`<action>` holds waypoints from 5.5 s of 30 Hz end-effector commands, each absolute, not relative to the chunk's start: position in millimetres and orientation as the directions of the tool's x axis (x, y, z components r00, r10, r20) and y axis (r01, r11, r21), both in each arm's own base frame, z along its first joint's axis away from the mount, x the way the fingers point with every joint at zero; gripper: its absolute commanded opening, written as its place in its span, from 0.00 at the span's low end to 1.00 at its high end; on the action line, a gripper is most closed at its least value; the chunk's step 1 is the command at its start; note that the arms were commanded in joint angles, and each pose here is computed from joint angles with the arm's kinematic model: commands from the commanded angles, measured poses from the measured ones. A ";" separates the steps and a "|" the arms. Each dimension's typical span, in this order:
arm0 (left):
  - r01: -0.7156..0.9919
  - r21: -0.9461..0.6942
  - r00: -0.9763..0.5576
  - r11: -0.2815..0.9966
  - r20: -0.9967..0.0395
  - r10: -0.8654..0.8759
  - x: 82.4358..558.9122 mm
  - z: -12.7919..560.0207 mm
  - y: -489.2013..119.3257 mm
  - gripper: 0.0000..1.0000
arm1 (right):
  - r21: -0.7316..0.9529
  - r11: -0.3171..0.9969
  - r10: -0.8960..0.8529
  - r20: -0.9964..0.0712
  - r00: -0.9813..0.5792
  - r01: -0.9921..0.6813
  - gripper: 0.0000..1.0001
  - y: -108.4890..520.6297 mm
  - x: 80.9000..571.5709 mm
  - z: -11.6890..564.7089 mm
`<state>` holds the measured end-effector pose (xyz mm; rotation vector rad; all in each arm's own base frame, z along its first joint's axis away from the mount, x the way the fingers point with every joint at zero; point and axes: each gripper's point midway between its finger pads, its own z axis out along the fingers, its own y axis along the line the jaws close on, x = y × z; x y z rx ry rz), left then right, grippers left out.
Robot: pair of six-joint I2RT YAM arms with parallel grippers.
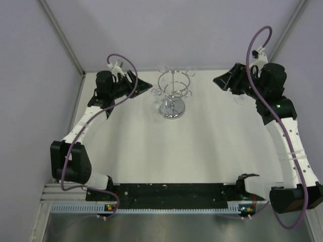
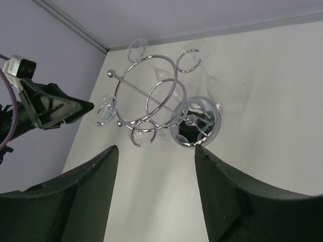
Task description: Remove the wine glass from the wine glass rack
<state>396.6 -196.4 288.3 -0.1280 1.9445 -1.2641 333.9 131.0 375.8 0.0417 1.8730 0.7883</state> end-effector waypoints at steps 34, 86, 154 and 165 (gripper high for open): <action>0.404 -0.858 -0.750 0.317 -0.509 -0.422 394.8 302.4 -219.3 0.48 | 0.534 0.758 0.386 -0.831 -0.402 -0.376 0.62 136.3 323.3 386.3; 0.433 -0.823 -0.732 0.369 -0.559 -0.389 390.5 323.1 -219.3 0.36 | 0.544 0.751 0.389 -0.823 -0.414 -0.376 0.62 138.4 322.5 377.0; 0.472 -0.787 -0.722 0.397 -0.604 -0.338 368.3 337.0 -218.0 0.00 | 0.550 0.746 0.382 -0.815 -0.435 -0.375 0.62 144.8 322.9 363.8; 0.504 -0.766 -0.699 0.399 -0.633 -0.332 347.8 349.2 -209.7 0.00 | 0.549 0.738 0.372 -0.816 -0.442 -0.393 0.62 155.0 319.4 366.7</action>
